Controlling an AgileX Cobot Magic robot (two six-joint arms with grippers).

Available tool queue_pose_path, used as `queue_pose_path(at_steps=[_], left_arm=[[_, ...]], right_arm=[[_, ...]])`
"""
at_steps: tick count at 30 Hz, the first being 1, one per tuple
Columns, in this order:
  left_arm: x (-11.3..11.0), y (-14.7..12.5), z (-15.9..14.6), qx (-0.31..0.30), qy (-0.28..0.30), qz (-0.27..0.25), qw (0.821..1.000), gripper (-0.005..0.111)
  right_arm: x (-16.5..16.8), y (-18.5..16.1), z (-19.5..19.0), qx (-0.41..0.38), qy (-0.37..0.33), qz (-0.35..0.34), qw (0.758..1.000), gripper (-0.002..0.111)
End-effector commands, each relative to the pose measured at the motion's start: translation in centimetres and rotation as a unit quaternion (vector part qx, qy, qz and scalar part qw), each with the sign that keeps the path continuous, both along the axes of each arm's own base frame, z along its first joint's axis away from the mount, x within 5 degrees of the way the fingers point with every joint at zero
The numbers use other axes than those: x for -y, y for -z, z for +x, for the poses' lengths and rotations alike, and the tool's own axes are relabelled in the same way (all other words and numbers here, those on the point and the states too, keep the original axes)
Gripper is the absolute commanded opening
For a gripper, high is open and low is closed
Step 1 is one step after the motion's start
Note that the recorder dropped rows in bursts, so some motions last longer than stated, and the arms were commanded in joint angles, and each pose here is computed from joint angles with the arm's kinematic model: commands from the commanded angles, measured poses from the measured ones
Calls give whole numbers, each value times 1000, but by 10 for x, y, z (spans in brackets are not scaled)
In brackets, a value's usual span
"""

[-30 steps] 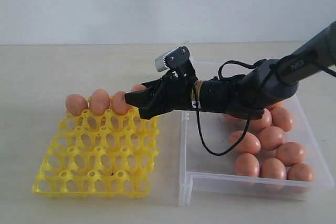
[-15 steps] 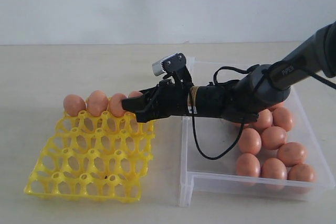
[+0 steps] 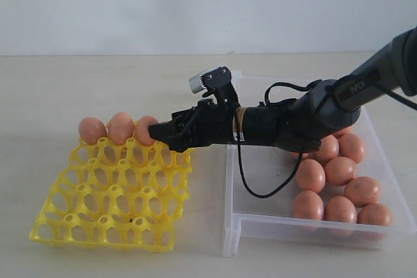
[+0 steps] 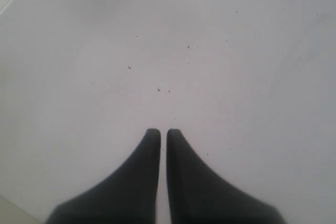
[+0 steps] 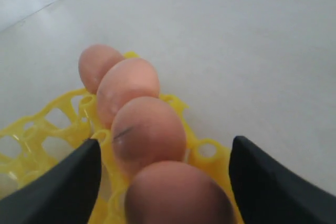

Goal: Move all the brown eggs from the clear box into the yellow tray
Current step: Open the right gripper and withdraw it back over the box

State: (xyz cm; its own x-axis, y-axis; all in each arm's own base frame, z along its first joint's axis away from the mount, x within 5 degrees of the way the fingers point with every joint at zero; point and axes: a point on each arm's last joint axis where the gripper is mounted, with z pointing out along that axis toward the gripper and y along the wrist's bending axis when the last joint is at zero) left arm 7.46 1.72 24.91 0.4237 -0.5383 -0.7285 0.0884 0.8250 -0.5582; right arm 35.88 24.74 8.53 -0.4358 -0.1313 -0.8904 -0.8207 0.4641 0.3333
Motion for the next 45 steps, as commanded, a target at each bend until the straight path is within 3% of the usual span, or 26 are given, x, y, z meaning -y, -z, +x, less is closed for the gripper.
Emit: queue_pose_path(at_steps=[1, 12, 18, 21, 23, 26, 28, 30, 32, 33, 36, 37, 38, 41, 42, 45], left_arm=[[0, 2, 0, -3, -1, 1, 1000, 4], [0, 2, 0, -3, -1, 1, 1000, 4], [0, 2, 0, -3, -1, 1, 1000, 4], [0, 2, 0, -3, -1, 1, 1000, 4], [0, 1, 0, -2, -2, 1, 1000, 4], [0, 1, 0, -2, -2, 1, 1000, 4], [0, 1, 0, -2, -2, 1, 1000, 4], [0, 1, 0, -2, -2, 1, 1000, 4], [0, 1, 0, -2, -2, 1, 1000, 4], [0, 1, 0, -2, -2, 1, 1000, 4], [0, 1, 0, -2, -2, 1, 1000, 4], [0, 1, 0, -2, -2, 1, 1000, 4], [0, 1, 0, -2, -2, 1, 1000, 4], [0, 1, 0, -2, -2, 1, 1000, 4], [0, 1, 0, -2, -2, 1, 1000, 4], [0, 1, 0, -2, -2, 1, 1000, 4]], right_arm=[[12, 11, 4, -15, 15, -16, 1000, 62], [55, -53, 18, 111, -4, 137, 984, 60], [79, -54, 3, 167, -7, 92, 982, 28], [86, -57, -8, 204, -25, 63, 977, 1], [92, -67, -13, 209, -19, 56, 976, 0], [106, -73, -5, 118, 62, -71, 989, 0], [120, -83, -5, 51, 135, -161, 976, 0], [132, -92, -8, -9, 211, -201, 957, 0], [139, -102, -15, -28, 224, -232, 946, 1], [140, -109, -19, -74, 241, -189, 949, 6], [130, -120, -29, -106, 154, -126, 974, 26], [129, -121, -28, -116, 156, -118, 974, 41], [132, -119, -27, -117, 178, -125, 969, 43], [142, -114, -21, -72, 214, -176, 958, 26], [143, -114, -22, -45, 196, -197, 960, 13], [136, -115, -24, 10, 143, -212, 967, -1]])
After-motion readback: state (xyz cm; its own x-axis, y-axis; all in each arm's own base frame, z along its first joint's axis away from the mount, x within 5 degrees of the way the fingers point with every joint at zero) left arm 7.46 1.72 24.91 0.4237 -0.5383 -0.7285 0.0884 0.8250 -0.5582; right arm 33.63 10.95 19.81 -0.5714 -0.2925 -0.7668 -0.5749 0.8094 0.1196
